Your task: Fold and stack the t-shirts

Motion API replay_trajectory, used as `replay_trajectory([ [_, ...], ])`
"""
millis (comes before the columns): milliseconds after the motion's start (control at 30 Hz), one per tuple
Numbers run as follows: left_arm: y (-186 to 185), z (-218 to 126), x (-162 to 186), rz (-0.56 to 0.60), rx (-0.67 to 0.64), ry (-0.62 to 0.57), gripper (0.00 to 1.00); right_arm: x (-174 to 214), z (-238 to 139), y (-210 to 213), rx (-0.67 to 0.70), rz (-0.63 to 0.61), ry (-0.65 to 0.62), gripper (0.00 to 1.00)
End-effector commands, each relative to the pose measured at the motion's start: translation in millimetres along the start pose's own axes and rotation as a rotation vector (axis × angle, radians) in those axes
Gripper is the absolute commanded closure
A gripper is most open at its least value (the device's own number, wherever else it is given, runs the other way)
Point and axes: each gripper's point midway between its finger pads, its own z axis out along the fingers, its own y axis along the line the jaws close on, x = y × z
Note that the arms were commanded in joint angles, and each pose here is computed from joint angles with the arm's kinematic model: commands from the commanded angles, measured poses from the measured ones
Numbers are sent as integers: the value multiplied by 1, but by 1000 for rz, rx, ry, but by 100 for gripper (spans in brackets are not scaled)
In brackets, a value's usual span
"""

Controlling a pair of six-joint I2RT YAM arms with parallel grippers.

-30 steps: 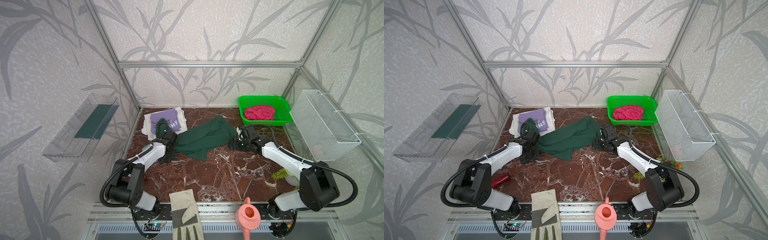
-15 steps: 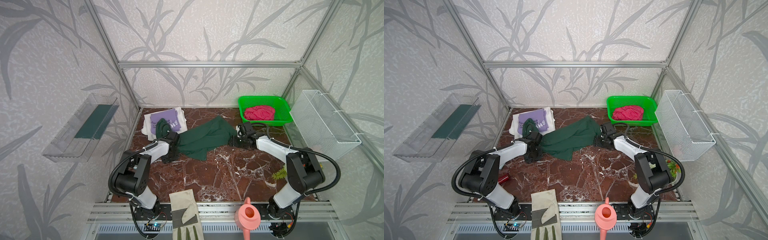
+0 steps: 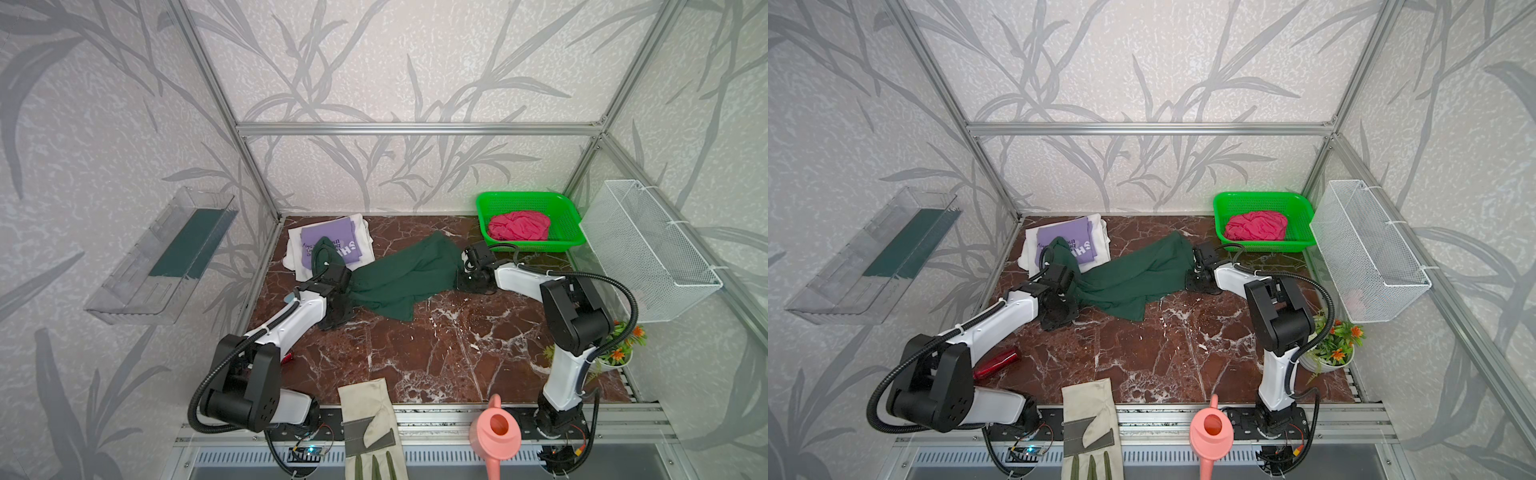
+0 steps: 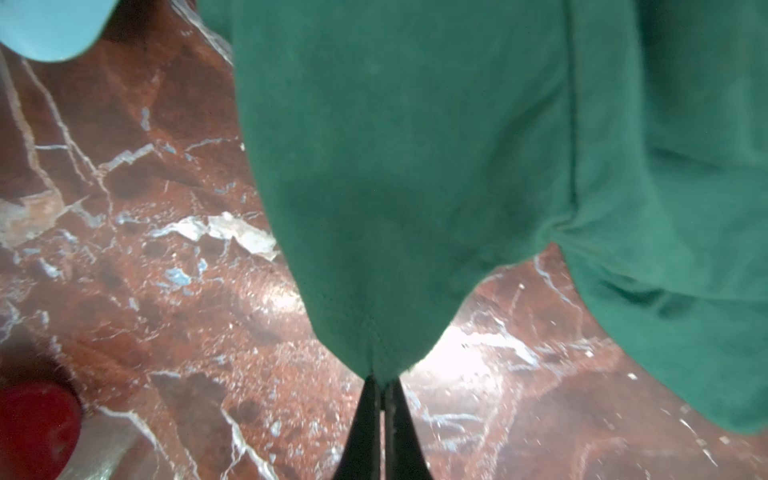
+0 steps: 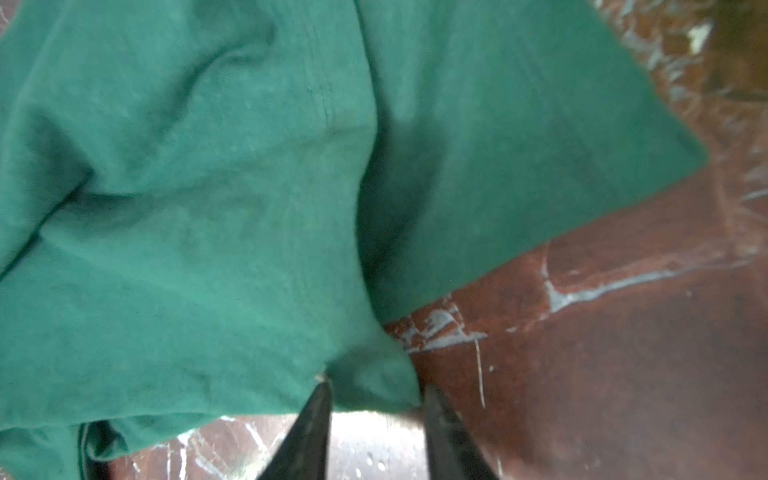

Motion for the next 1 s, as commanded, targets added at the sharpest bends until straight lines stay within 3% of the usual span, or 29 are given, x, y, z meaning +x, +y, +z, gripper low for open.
replay_trajectory([
  [0,0,-15,3,17,7,17,100,-3,7,-2,5,-1,2,86],
  [67,-2,-20,1,22,20,8,100,-6,3,2,-11,-6,-5,100],
  [267,-12,-51,-10,49,63,-44,100,-26,-48,21,-60,-29,-92,100],
  [500,-15,-129,-38,82,141,-246,100,-57,-170,52,-150,-58,-305,100],
  [667,-46,-180,-47,188,289,-342,100,-47,-239,26,-55,-25,-434,100],
  [733,-82,-191,-35,297,401,-307,100,-35,-250,10,-10,-6,-430,100],
  [867,-172,-193,18,515,696,-105,100,-4,-245,-21,42,51,-400,100],
  [967,-218,-166,67,692,700,43,100,15,-226,-36,36,99,-364,100],
])
